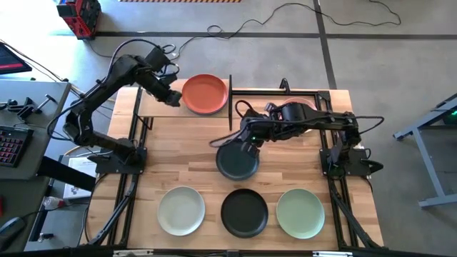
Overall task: Place and stack plates onto a shelf
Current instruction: Stack the peach plate on top of the orange plate on the shelf
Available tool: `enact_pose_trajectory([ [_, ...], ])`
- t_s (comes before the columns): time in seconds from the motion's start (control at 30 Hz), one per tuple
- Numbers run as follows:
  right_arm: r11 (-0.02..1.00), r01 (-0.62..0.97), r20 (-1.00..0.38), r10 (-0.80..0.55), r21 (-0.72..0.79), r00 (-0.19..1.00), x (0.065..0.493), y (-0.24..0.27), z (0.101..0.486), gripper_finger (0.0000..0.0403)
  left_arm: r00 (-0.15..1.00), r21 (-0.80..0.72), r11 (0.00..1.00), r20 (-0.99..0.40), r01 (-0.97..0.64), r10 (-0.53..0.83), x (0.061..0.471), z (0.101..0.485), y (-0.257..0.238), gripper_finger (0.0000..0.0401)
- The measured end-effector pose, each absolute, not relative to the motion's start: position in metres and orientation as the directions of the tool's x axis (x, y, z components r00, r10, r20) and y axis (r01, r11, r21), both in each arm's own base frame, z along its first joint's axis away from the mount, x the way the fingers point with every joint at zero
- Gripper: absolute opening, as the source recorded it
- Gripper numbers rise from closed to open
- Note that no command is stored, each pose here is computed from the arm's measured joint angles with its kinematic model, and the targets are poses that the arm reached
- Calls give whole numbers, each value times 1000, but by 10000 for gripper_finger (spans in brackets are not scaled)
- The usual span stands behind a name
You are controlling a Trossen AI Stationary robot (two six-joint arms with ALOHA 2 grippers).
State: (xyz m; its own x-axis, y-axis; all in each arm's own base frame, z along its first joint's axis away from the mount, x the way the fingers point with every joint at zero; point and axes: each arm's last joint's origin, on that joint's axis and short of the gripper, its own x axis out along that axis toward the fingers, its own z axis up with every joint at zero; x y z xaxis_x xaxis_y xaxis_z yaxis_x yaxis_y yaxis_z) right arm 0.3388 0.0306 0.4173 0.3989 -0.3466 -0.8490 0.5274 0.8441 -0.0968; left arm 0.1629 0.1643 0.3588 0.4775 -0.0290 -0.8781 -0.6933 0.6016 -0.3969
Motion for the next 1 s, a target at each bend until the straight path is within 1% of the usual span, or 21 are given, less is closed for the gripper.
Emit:
enact_pose_trajectory([
  [0.17, 808, 587, -881, -311, -48, 356, 345, 32, 402, 131, 510, -388, 700, -859, -599, -40, 166, 371, 137, 104],
  [0.27, 786, 616, -920, -275, -48, 278, 349, 36, 380, 131, 529, -384, 743, -847, -548, -47, 166, 378, 121, 104],
  [0.37, 768, 636, -943, -266, -81, 200, 350, 43, 357, 131, 546, -383, 778, -835, -498, -61, 165, 383, 107, 104],
  [0.57, 720, 682, -972, -226, -127, 57, 349, 47, 314, 131, 562, -377, 826, -822, -419, -90, 165, 389, 88, 104],
  [0.73, 703, 674, -969, -229, -227, -88, 341, 40, 278, 131, 560, -356, 863, -821, -358, -106, 167, 390, 81, 104],
  [0.9, 691, 635, -938, -253, -347, -237, 328, 26, 247, 131, 557, -349, 870, -824, -347, -108, 169, 390, 78, 104],
  [1.0, 699, 595, -916, -265, -397, -300, 322, 14, 231, 131, 548, -325, 878, -832, -351, -89, 169, 390, 77, 104],
])
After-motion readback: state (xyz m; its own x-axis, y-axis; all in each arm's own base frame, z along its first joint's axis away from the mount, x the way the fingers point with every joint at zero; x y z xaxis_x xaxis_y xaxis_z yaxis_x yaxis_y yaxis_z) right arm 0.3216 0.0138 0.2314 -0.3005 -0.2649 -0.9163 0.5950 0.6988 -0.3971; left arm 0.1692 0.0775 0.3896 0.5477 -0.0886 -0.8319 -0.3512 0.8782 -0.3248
